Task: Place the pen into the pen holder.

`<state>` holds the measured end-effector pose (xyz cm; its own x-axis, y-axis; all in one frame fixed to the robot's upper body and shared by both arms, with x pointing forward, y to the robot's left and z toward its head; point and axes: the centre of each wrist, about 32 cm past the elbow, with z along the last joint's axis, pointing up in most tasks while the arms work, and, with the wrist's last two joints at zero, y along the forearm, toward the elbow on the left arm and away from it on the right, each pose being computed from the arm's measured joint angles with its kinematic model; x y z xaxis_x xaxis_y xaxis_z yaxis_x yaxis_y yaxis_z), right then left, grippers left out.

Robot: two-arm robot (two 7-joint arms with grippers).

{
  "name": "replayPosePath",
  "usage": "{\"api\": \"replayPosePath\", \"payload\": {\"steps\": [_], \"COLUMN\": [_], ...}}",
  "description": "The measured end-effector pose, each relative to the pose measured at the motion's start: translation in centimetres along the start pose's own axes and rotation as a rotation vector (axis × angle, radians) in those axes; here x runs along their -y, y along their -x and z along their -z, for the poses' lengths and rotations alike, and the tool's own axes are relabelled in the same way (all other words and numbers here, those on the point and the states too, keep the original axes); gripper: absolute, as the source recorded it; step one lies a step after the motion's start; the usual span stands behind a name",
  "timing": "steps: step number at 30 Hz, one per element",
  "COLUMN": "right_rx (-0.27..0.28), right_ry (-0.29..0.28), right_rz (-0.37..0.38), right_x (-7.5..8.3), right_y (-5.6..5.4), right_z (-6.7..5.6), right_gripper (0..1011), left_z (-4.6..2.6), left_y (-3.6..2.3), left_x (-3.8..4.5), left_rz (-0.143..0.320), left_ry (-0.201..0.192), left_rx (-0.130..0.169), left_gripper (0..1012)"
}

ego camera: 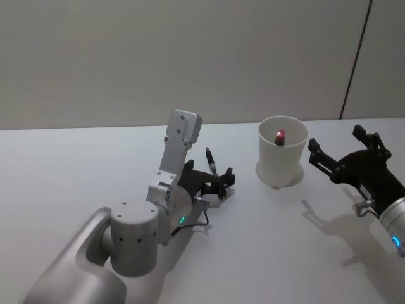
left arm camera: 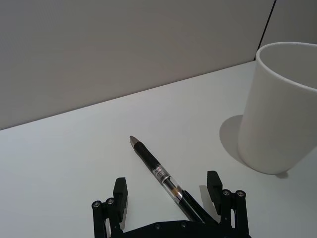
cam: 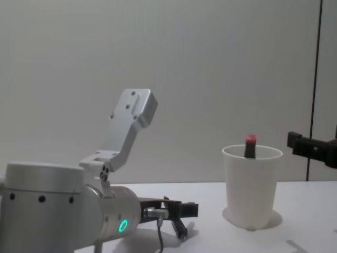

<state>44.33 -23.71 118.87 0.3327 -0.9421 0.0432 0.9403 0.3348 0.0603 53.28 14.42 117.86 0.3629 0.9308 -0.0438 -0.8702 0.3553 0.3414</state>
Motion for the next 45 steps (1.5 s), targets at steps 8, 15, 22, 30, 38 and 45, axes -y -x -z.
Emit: {"api": "replayPosePath", "payload": {"steps": [8, 15, 22, 30, 38, 45], "right_rx": [0.000, 0.000, 0.000, 0.000, 0.000, 0.000], "right_ry": [0.000, 0.000, 0.000, 0.000, 0.000, 0.000], "right_rz": [0.000, 0.000, 0.000, 0.000, 0.000, 0.000], "right_x": [0.0, 0.0, 0.0, 0.0, 0.0, 0.0], "right_y": [0.0, 0.0, 0.0, 0.0, 0.0, 0.0], "right_z": [0.0, 0.0, 0.0, 0.0, 0.0, 0.0], "right_gripper": [1002, 1002, 1002, 1002, 1002, 1002], "left_z": [-0.05, -0.14, -0.13, -0.11, -0.03, 0.05], "left_y": [0.35, 0.61, 0.78, 1.09, 1.44, 1.81], "left_x": [0.43, 0.76, 1.03, 1.30, 1.47, 1.64], "left_rz": [-0.004, -0.007, -0.023, -0.056, -0.077, -0.090], "left_ry": [-0.009, -0.017, -0.028, -0.043, -0.053, -0.058], "left_rx": [-0.026, -0.049, -0.061, -0.037, 0.006, 0.051], "left_gripper": [1001, 1001, 1001, 1001, 1001, 1001]}}
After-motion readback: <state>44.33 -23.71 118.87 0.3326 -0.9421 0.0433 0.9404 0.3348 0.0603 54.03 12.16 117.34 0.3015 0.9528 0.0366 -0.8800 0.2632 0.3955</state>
